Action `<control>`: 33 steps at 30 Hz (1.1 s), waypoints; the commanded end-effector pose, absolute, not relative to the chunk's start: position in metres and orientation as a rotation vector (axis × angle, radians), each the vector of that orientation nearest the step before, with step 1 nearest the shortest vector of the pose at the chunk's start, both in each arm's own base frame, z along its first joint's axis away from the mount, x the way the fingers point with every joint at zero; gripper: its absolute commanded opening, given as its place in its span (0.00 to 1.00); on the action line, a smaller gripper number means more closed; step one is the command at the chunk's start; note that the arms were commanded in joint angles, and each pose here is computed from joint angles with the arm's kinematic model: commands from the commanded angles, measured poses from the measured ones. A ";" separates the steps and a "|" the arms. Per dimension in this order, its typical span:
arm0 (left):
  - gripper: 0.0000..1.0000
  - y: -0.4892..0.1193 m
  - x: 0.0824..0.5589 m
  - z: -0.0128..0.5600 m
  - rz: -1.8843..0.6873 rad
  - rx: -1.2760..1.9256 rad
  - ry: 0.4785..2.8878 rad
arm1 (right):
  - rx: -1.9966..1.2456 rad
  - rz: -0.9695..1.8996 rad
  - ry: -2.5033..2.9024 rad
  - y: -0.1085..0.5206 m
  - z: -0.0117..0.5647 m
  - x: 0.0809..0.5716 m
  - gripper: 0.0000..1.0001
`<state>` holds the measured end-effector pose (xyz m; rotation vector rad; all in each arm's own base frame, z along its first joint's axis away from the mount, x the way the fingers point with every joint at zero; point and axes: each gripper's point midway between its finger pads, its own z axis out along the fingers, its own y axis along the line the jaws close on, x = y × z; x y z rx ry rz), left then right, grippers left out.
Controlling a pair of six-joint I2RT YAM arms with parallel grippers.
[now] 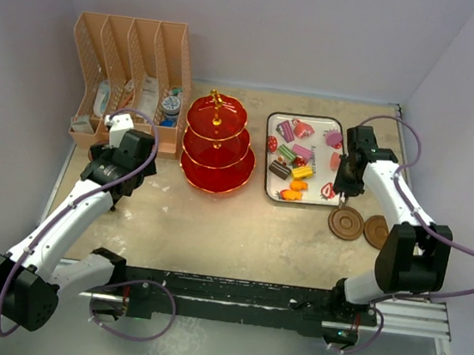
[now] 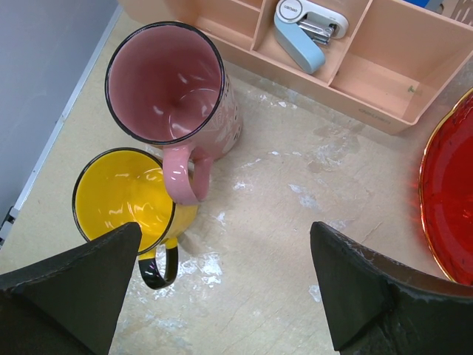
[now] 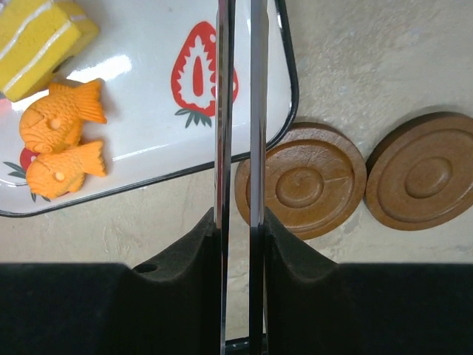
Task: Serve the afternoon tea
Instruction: Adjust the dessert on the tray.
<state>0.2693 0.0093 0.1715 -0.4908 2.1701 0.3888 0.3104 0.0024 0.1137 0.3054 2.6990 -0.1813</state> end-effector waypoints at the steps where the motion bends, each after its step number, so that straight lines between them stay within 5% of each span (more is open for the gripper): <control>1: 0.93 0.007 0.275 0.177 0.375 -0.475 2.146 | 0.290 -0.100 2.658 0.013 0.116 0.324 0.28; 33: 0.94 0.011 0.275 0.176 0.408 -0.481 2.149 | 0.005 0.184 2.667 0.070 0.128 0.339 0.31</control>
